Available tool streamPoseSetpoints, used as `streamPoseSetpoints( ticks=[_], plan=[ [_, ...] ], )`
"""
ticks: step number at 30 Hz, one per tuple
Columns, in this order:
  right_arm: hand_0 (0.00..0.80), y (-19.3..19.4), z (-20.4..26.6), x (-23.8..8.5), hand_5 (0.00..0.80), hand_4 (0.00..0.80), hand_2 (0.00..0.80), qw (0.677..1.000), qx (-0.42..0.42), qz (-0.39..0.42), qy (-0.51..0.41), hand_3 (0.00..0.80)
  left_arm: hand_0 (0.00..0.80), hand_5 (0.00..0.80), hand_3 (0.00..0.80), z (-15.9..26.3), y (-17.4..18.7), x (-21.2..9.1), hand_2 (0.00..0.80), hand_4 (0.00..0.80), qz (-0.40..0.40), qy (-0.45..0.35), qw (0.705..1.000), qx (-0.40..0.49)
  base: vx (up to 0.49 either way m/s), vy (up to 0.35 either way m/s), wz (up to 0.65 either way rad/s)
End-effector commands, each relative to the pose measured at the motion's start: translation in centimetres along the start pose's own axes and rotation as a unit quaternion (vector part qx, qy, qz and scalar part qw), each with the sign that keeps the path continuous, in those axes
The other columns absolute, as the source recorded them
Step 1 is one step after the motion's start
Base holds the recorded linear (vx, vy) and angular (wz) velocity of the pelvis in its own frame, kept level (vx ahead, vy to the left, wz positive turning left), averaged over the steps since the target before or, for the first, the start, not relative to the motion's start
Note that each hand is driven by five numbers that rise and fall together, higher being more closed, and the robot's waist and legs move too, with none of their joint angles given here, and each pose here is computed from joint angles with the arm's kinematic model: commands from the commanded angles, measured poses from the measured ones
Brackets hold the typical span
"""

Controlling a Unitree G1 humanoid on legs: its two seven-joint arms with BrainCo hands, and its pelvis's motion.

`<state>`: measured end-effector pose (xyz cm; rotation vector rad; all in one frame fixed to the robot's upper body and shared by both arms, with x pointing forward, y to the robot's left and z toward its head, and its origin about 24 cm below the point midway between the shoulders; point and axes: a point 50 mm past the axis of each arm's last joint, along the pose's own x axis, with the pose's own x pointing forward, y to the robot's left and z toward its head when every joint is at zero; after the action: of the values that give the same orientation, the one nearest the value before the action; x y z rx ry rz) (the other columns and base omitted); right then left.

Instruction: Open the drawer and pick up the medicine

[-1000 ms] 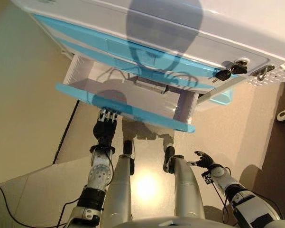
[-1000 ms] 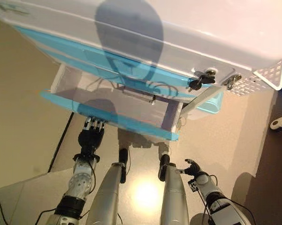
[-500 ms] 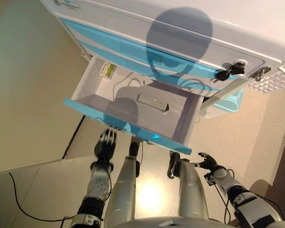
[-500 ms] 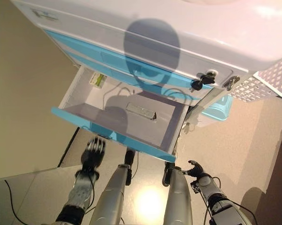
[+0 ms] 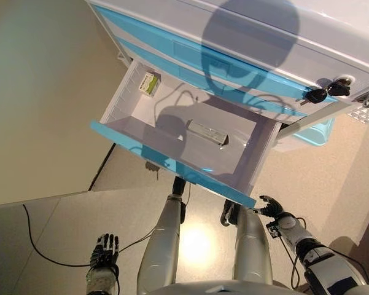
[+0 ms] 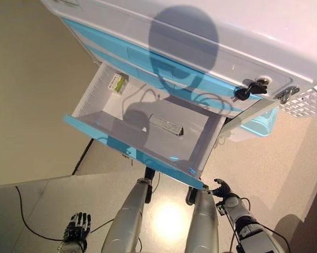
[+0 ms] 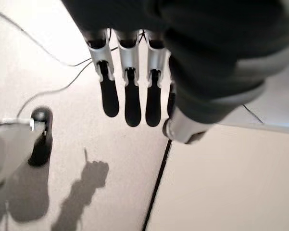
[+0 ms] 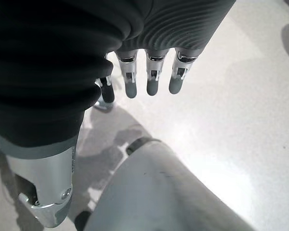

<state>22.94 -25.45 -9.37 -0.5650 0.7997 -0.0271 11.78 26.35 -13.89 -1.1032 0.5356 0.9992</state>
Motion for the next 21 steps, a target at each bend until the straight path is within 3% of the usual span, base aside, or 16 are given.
streamPoseSetpoints(
  ticks=[1, 3, 7, 10, 11, 12, 17, 21],
  plan=[
    [0.000, -1.9, -1.1, -0.3, 0.000, 0.000, 0.000, 1.000, 0.003, -0.030, -0.001, 0.000, 0.000, 0.000, 0.000, 2.6, 1.2, 0.1, 0.000, 0.000, 0.026, -0.041, 0.998, 0.036, 0.025, 0.009, -0.03],
    [0.000, -2.0, -1.2, -0.4, 0.000, 0.000, 0.000, 0.999, 0.028, -0.040, -0.004, 0.000, 0.000, 0.000, 0.000, 3.5, 2.3, 0.0, 0.000, 0.000, 0.054, -0.034, 0.986, 0.154, -0.016, 0.029, -0.05],
    [0.000, -2.8, -1.1, -0.5, 0.000, 0.000, 0.000, 0.997, 0.050, -0.056, -0.007, 0.000, 0.000, 0.000, 0.000, 3.7, 3.1, 0.0, 0.000, 0.000, 0.070, -0.004, 0.957, 0.282, -0.023, 0.051, -0.26],
    [0.000, -3.6, -0.8, -0.3, 0.000, 0.000, 0.000, 0.996, 0.064, -0.068, -0.008, 0.000, 0.000, 0.000, 0.000, 3.4, 3.9, -0.1, 0.000, 0.000, 0.088, 0.032, 0.895, 0.436, 0.066, 0.078, -0.56],
    [0.000, -4.2, -0.3, -0.3, 0.000, 0.000, 0.000, 0.994, 0.074, -0.077, -0.015, 0.000, 0.000, 0.000, 0.000, 3.2, 3.0, 0.2, 0.000, 0.000, 0.075, 0.034, 0.861, 0.501, -0.061, 0.101, -0.46],
    [0.000, -4.2, -0.3, -0.3, 0.000, 0.000, 0.000, 0.994, 0.074, -0.077, -0.015, 0.000, 0.000, 0.000, 0.000, 3.2, 3.0, 0.2, 0.000, 0.000, 0.074, 0.034, 0.861, 0.501, -0.050, 0.093, -0.38],
    [0.000, -5.7, 0.7, -0.7, 0.000, 0.000, 0.000, 0.989, 0.097, -0.101, -0.052, 0.000, 0.000, 0.000, 0.000, 2.2, 0.6, 0.7, 0.000, 0.000, 0.036, 0.019, 0.802, 0.596, 0.021, 0.086, -0.31],
    [0.000, -6.9, 2.3, -1.7, 0.000, 0.000, 0.000, 0.984, 0.094, -0.098, -0.114, 0.000, 0.000, 0.000, 0.000, 1.9, 0.2, 0.7, 0.000, 0.000, 0.025, 0.020, 0.806, 0.591, 0.020, 0.093, -0.44]
  ],
)
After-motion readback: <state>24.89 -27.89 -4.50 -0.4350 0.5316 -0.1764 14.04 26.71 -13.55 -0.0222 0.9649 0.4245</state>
